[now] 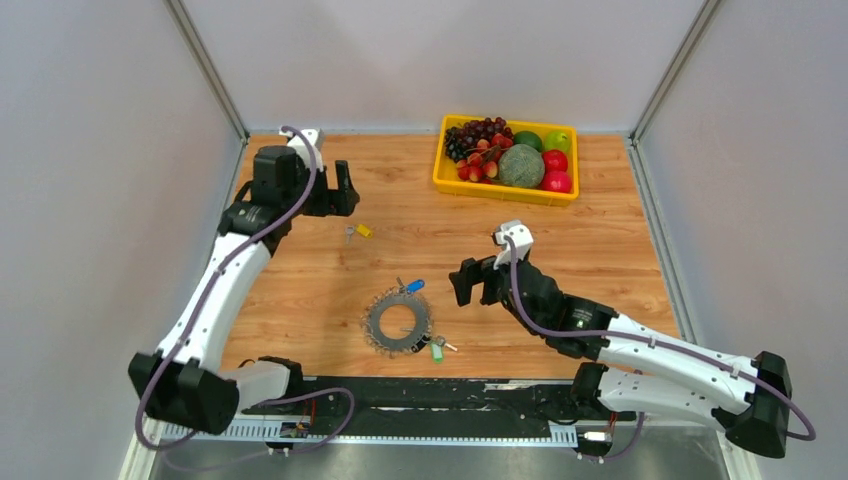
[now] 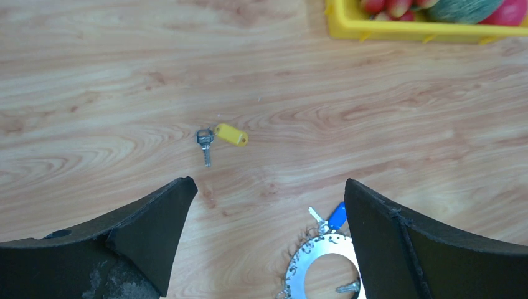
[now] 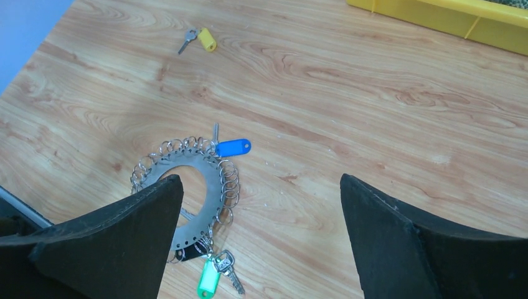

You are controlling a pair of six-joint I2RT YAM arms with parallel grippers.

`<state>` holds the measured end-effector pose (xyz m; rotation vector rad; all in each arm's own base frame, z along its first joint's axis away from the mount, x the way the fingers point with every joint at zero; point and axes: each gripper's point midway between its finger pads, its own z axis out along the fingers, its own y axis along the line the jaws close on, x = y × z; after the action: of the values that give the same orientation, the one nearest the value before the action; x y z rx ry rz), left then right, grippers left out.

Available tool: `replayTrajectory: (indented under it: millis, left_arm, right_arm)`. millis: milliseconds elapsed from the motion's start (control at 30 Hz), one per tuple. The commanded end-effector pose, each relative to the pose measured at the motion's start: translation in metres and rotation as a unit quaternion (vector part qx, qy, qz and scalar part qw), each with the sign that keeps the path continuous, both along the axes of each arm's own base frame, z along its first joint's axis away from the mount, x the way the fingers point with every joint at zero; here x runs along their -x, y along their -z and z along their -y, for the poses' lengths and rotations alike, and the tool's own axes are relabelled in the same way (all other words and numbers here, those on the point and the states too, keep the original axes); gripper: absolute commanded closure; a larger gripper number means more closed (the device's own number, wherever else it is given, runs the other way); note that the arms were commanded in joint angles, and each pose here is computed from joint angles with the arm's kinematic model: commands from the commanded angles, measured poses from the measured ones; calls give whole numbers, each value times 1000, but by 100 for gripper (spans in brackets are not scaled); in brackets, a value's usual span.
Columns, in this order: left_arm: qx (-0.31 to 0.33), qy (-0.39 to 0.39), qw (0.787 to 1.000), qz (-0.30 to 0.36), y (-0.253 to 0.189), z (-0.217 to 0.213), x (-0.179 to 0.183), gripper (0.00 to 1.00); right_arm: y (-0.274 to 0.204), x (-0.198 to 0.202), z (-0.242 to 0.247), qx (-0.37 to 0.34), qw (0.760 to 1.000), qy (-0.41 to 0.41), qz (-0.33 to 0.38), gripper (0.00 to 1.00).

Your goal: Remove the keys from the keyring

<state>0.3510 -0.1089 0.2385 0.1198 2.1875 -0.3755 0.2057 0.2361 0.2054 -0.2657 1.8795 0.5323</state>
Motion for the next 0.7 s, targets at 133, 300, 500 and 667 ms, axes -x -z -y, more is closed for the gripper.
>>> replayTrajectory:
  millis: [133,300,500,667]
  left_arm:
    - [8,23,994,104,-69,-11,60,0]
    - [37,-18,981,191,-88,-25,84,0]
    - [52,-66,966,244,-75,-44,105,0]
    - [41,-94,963,248,-58,-56,110,0]
  right_arm:
    - [-39,-24,-14,-1,998,-29,-53,0]
    - [-69,-59,25,-49,997,28,-44,0]
    - [-107,-63,85,-78,987,139,23,0]
    - [-122,-54,115,-82,978,184,60,0]
